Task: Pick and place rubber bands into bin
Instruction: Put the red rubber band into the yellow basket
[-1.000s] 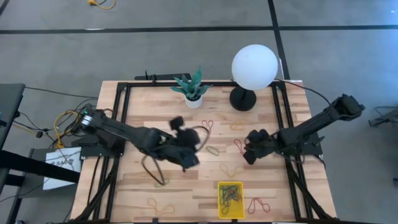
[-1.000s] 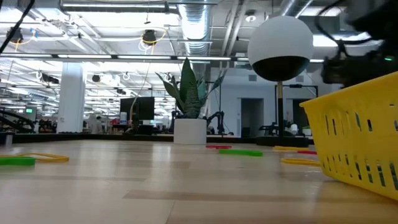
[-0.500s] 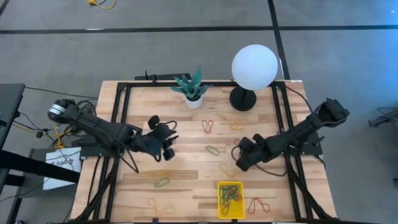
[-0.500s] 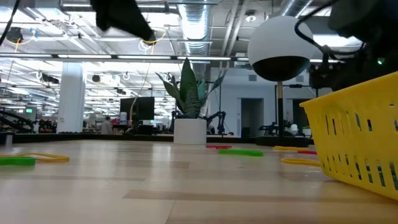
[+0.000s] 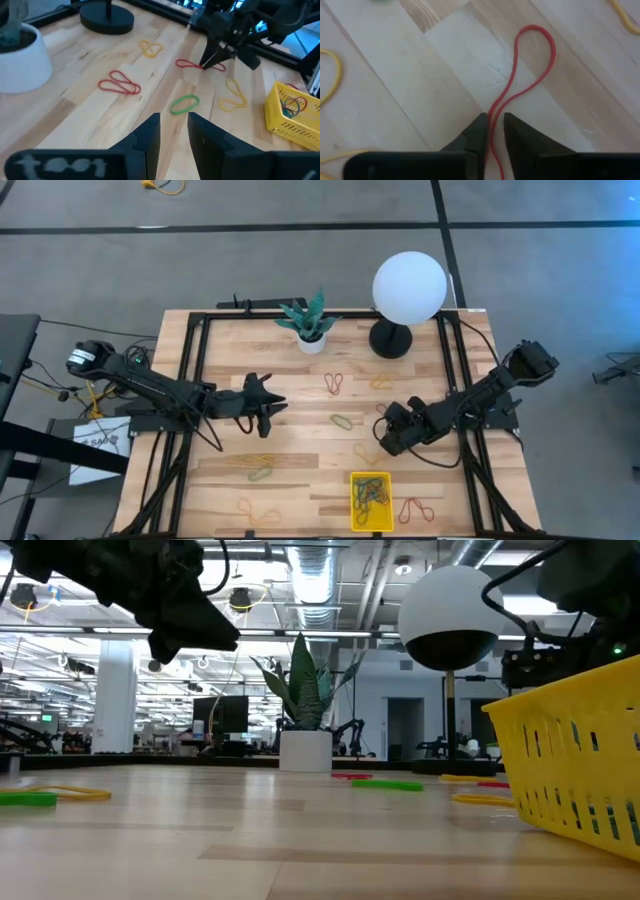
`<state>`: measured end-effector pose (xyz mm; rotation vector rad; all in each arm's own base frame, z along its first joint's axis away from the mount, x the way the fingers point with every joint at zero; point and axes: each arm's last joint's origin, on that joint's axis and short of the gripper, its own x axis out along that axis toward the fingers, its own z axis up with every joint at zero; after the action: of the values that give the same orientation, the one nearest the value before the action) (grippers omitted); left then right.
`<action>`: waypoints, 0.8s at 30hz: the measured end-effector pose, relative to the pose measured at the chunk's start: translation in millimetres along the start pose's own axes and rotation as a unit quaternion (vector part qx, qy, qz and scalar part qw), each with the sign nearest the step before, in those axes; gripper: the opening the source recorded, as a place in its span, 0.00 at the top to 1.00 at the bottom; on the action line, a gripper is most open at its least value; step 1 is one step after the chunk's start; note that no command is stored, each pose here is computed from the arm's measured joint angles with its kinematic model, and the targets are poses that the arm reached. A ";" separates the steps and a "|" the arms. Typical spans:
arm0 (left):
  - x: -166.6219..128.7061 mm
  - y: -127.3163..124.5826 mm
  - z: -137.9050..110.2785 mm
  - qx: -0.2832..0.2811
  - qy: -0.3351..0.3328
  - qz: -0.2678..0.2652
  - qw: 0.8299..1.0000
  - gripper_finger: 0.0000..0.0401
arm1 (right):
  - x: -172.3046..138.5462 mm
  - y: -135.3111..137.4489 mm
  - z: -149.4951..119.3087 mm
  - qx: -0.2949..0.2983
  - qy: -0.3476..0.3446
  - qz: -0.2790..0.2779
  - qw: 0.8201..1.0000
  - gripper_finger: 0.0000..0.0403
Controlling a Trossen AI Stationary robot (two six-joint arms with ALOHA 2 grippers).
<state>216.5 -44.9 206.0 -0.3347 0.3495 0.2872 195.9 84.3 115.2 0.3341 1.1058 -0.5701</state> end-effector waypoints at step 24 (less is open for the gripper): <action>-3.6 -14.2 13.2 0.008 -0.081 -0.043 0.996 0.78 | -111.8 88.0 -40.6 -0.156 -0.229 0.269 0.922 1.00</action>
<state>221.7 -53.7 222.9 -0.3087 0.1776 0.2248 180.7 206.4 197.4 0.1969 0.5935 0.0297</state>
